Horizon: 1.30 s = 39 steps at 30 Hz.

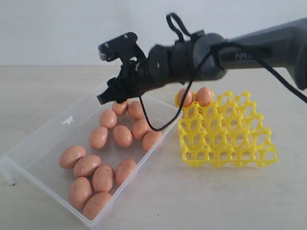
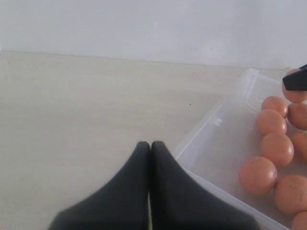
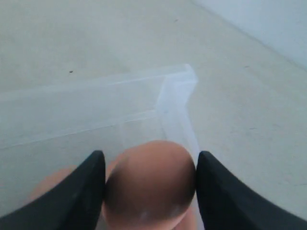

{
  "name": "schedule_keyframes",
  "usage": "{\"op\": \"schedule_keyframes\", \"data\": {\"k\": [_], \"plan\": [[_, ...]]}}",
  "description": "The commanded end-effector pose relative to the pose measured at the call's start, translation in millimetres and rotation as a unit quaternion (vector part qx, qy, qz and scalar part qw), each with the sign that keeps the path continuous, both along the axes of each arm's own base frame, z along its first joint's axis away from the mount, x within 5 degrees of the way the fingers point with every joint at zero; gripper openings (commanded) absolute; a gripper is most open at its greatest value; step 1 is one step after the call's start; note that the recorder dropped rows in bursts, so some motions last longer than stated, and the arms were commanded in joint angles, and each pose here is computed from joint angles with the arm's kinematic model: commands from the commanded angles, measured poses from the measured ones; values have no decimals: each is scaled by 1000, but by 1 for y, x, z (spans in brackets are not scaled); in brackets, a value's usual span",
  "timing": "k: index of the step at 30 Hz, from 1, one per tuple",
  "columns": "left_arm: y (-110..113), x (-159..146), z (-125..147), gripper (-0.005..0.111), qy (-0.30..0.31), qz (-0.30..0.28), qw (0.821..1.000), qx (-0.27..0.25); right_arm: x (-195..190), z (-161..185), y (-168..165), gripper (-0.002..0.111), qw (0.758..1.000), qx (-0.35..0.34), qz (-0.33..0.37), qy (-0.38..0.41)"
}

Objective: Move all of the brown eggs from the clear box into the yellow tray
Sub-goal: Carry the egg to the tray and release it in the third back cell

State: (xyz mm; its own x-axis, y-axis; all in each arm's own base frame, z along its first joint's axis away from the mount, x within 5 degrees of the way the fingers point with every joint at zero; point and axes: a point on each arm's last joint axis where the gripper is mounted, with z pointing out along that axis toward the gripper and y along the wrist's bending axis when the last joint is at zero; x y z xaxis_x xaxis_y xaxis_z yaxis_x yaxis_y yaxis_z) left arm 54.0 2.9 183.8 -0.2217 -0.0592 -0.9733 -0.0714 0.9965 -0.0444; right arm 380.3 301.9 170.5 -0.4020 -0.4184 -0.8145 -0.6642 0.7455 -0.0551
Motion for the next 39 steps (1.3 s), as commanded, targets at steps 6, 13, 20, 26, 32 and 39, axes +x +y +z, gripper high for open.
{"op": "schedule_keyframes", "data": {"k": [6,13,20,26,32,39], "plan": [[0,0,2,-4,-4,-2,1000,0,-63,25,-49,0,933,62,1,-354],[0,0,2,-4,-4,-2,1000,0,-79,36,-116,0,898,148,-195,-366],[0,0,2,-4,-4,-2,1000,0,-44,20,-219,0,877,259,-283,-290],[0,0,2,-4,-4,-2,1000,0,-20,25,-282,0,967,243,71,-17],[0,0,2,-4,-4,-2,1000,0,0,14,-286,0,975,196,15,-105],[0,0,2,-4,-4,-2,1000,0,16,-29,-289,0,988,83,16,-132]]}}
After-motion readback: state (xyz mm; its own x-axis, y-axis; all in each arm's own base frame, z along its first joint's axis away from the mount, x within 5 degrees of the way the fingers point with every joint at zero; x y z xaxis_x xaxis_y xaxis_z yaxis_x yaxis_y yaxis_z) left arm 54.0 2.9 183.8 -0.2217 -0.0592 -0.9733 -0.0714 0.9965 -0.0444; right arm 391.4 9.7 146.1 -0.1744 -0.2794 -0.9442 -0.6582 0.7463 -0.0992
